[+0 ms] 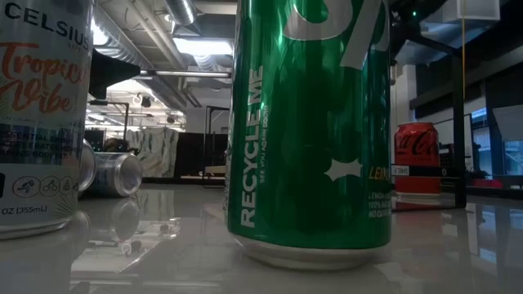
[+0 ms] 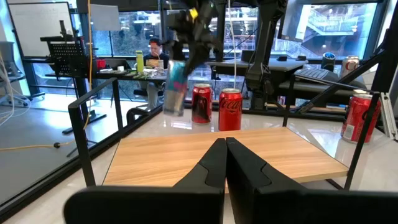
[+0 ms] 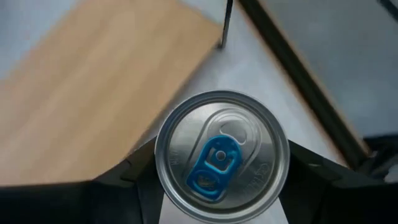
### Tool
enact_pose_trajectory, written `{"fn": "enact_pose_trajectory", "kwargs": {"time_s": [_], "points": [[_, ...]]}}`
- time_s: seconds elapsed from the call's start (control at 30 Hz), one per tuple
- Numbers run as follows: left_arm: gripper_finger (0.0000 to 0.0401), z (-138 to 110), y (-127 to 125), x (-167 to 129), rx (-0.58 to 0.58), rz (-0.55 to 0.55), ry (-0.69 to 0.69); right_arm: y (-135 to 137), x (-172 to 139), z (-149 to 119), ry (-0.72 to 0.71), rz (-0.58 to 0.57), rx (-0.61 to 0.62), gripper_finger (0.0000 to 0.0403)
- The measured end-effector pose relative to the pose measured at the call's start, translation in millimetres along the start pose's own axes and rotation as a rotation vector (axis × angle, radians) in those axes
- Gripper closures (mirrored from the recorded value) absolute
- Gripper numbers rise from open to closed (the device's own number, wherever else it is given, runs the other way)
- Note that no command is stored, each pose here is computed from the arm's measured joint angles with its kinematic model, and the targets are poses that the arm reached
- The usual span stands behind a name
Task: Place canned beverage on shelf
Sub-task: Put the right blue soda can on the shelf
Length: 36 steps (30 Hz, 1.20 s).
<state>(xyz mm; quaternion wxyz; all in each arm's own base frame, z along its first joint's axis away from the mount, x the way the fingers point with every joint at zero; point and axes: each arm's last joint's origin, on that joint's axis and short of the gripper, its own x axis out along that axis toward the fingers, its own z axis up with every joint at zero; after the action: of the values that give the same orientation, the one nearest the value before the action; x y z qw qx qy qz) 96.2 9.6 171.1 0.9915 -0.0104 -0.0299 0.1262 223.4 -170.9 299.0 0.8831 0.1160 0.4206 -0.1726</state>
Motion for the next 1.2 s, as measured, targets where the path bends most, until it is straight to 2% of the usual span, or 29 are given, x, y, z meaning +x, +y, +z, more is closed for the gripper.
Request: {"fn": "enact_pose_trajectory", "kwargs": {"time_s": [0.27,0.47,0.73,0.93,1.2], "points": [[0.0401,0,0,0,0.0,0.0,0.0,3,-32,40,-0.162,0.084,-0.039,0.0171],[0.0401,0,0,0,0.0,0.004,0.0,-1,-30,71,-0.178,0.129,-0.045,0.0171],[0.0401,0,0,0,0.0,0.005,0.0,-7,5,93,-0.076,0.16,-0.05,0.0171],[0.0401,0,0,0,0.0,0.004,0.0,0,43,93,0.0,0.198,-0.131,0.0171],[0.0401,0,0,0,0.0,0.004,0.0,4,76,89,0.078,0.184,-0.167,0.0171]]}}
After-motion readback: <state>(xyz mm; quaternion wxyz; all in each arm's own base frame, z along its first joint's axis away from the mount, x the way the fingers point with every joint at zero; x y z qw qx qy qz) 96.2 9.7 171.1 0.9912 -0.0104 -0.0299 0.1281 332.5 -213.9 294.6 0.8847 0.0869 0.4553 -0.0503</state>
